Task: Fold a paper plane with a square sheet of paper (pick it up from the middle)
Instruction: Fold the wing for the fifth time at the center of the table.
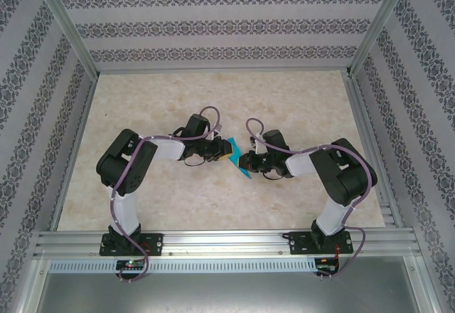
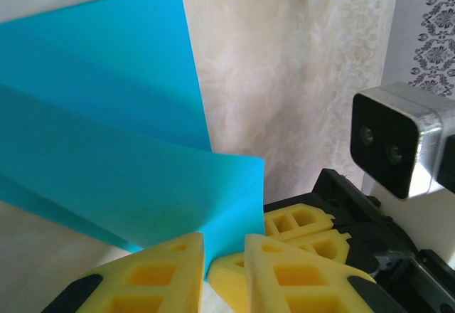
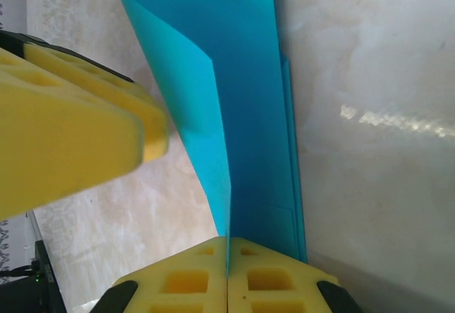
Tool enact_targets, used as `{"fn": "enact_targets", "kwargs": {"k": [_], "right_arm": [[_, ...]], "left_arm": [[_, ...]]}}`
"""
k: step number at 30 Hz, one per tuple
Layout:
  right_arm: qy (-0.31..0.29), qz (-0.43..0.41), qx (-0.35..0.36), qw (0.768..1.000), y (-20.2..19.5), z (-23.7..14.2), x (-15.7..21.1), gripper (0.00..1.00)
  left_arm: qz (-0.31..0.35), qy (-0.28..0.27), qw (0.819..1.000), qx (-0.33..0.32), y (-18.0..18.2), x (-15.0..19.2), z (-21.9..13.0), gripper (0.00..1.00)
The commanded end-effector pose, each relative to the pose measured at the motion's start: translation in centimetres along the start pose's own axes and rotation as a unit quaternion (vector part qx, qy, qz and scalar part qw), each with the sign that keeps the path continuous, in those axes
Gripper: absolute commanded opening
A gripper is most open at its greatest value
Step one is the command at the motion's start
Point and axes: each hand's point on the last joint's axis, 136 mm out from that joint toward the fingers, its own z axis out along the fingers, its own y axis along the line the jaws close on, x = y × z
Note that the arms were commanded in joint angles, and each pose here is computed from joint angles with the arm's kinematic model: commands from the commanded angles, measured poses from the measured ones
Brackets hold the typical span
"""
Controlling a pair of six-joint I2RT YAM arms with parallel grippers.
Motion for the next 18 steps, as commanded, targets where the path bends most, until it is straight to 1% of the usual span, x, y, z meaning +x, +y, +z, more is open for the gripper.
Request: {"fn": "enact_targets", "kwargs": {"k": [1, 11, 18], "right_arm": [[0.013, 0.008, 0.007, 1.0, -0.7, 0.3, 0.3, 0.07], [0.012, 0.006, 0.011, 1.0, -0.5, 0.1, -0.1, 0.09], [0.009, 0.003, 0.007, 1.0, 0.6, -0.5, -0.5, 0.16]], "left_arm": [[0.019, -0.002, 1.0, 0.015, -1.1, -0.4, 0.9, 0.22], [-0.007, -0.007, 1.0, -0.022, 0.9, -0.6, 1.3, 0.2], [-0.013, -0.004, 0.999, -0.038, 1.6, -0.5, 1.4, 0.19]]}}
